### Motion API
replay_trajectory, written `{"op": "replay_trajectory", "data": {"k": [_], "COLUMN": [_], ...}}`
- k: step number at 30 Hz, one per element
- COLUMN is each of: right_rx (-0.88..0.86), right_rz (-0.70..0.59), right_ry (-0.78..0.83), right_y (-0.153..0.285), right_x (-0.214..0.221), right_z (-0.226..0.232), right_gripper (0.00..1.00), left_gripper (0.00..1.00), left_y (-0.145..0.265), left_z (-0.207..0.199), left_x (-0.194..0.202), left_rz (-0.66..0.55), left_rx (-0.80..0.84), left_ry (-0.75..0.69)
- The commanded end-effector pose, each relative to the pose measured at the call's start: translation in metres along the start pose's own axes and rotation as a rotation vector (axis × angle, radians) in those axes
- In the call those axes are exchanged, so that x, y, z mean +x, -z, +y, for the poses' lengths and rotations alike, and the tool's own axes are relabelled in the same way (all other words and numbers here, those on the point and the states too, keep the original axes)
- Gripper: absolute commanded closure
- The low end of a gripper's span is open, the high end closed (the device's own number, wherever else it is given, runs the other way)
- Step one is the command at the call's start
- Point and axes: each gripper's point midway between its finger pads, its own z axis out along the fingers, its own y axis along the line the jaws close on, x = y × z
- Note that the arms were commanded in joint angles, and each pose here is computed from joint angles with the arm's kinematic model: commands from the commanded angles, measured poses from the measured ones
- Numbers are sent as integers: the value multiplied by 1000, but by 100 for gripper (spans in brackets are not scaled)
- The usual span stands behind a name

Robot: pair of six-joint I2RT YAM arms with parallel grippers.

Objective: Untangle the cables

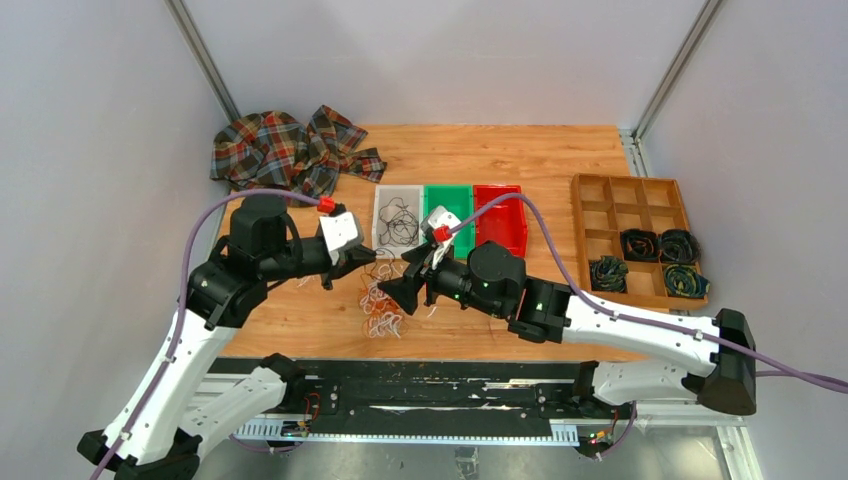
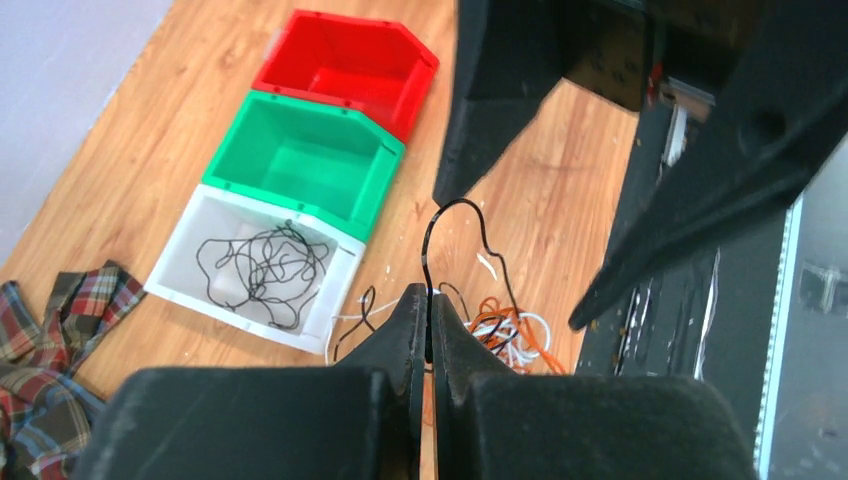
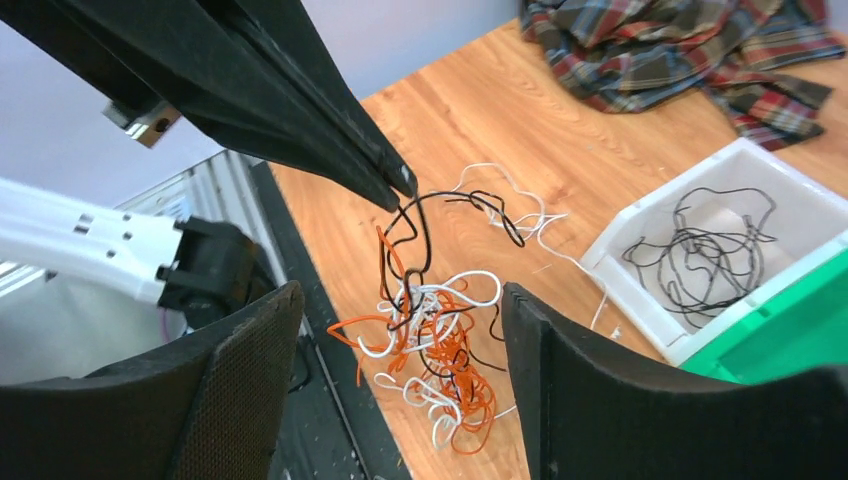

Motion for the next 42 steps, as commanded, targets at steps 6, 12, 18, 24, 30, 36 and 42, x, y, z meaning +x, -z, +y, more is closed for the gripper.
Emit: {"op": "replay_trajectory", "data": {"k": [6, 12, 18, 24, 30, 36, 42], "right_rx": [357, 379, 387, 415, 398, 449, 494], "right_rz": [-217, -289, -283, -264, -228, -168, -120], "right_ry": [16, -10, -16, -7, -29, -18, -31], "right_y": [-5, -3, -1, -11, -36, -46, -44], "right_x": [-45, -52, -48, -42, -29, 4, 38], "right_z": [-37, -42, -44, -47, -42, -53, -76], "right_gripper": [26, 32, 34, 33, 30, 34, 42], "left_gripper": [99, 99, 99, 99, 99, 99, 99], "left_y": [10, 17, 15, 17, 15, 21, 39], "left_z": [19, 13, 10, 1, 7, 12, 8], "left_x": [-47, -50, -53, -69, -92, -124, -157], "left_rz": [-110, -115, -118, -152, -178, -227, -298], "left_rx": [-130, -120, -92, -28, -6, 7, 17], "left_ry": [201, 187, 197, 216, 201, 194, 183]}}
